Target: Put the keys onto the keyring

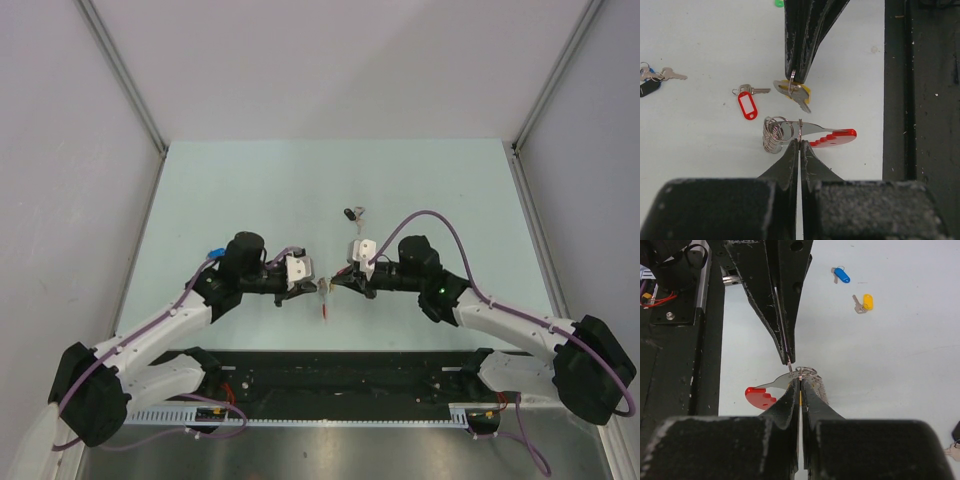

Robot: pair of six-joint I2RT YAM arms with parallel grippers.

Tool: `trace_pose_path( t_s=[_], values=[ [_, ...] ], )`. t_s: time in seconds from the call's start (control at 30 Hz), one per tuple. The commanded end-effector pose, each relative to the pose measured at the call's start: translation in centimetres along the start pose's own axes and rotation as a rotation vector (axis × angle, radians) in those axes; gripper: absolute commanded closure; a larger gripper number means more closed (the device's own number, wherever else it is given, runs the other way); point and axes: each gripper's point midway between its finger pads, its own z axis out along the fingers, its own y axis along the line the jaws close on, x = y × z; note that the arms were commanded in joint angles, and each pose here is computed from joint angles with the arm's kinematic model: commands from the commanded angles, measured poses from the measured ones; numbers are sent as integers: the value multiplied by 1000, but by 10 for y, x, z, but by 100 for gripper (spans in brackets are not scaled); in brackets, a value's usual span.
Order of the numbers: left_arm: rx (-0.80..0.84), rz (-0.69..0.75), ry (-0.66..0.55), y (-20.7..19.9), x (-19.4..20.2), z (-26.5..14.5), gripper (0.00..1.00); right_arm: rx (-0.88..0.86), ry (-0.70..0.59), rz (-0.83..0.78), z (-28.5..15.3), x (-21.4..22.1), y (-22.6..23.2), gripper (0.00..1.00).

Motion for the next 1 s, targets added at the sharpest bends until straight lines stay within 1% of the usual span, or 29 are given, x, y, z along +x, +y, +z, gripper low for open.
trace_pose_path(
  t_s=[0.0, 0.3, 0.97],
  values=[
    [46, 13, -40, -4, -16, 0, 99, 45, 18, -70, 1, 0, -7, 100],
    [51, 7, -47, -4, -19, 0, 100, 54, 64, -99, 2, 6, -3, 100],
    [56, -7, -48, -5, -19, 1, 100, 23, 69, -123, 12, 1, 8, 100]
  ],
)
